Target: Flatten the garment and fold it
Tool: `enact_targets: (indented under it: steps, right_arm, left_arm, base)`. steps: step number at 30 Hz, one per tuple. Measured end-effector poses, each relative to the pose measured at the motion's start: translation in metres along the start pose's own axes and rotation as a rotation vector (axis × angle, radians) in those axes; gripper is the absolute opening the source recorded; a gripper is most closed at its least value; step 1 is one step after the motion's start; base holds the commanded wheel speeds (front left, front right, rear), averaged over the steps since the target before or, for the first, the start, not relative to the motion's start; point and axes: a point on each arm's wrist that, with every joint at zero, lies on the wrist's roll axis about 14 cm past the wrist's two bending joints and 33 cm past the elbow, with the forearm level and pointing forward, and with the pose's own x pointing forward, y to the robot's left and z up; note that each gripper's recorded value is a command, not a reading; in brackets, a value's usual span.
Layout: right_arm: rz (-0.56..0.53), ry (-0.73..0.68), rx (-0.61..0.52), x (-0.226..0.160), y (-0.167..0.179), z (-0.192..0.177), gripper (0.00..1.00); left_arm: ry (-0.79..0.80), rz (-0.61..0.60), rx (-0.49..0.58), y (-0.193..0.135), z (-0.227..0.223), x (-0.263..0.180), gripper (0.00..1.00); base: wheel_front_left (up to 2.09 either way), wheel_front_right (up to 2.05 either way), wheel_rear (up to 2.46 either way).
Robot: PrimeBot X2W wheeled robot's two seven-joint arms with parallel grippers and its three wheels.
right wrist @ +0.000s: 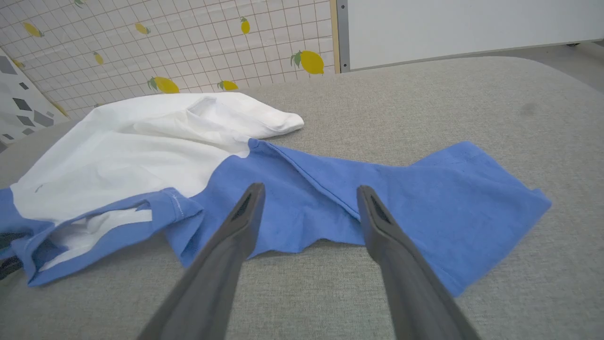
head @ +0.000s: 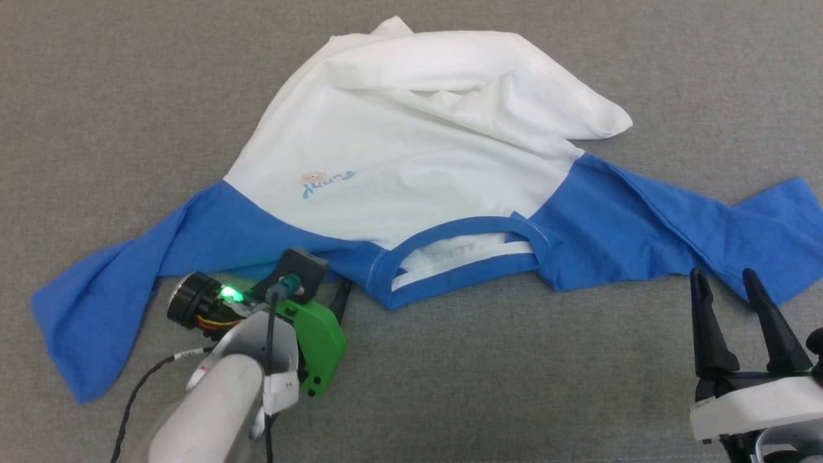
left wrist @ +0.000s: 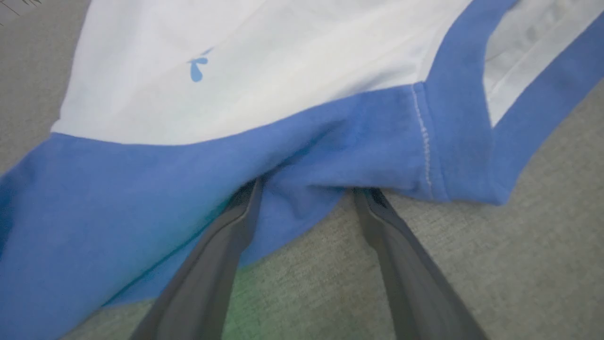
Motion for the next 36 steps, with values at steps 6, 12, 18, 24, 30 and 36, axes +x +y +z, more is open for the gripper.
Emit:
enact_targets:
  steps: [6,12,18,24,30,36]
  right_arm:
    - [-0.002,-0.005,0.0,0.0,-0.001,0.002,1.0]
    - [0.045,0.0,-0.015,0.005,0.015,0.007,1.0]
    - [0.185,0.143,-0.139,0.023,0.06,-0.002,1.0]
    - [0.237,0.318,-0.315,0.04,0.053,-0.023,1.0]
    - [0.258,0.462,-0.446,0.044,0.039,-0.045,1.0]
    - [0.264,0.533,-0.472,0.046,0.034,-0.059,1.0]
  left_arm:
    - [-0.002,-0.029,-0.068,-0.004,0.002,0.006,0.0]
    - [-0.079,-0.014,-0.157,-0.004,0.016,-0.002,0.0]
    - [-0.127,-0.011,-0.214,-0.014,0.02,-0.018,0.0]
    - [-0.138,0.013,-0.245,-0.011,0.017,-0.025,0.0]
    - [-0.141,0.068,-0.264,0.004,0.012,-0.032,0.0]
    - [-0.118,0.107,-0.285,0.013,-0.001,-0.041,0.0]
  base:
    - [0.0,0.0,0.0]
    - [0.0,0.0,0.0]
    - [0.0,0.0,0.0]
    - [0.0,0.0,0.0]
    - [0.0,0.0,0.0]
    - [0.0,0.0,0.0]
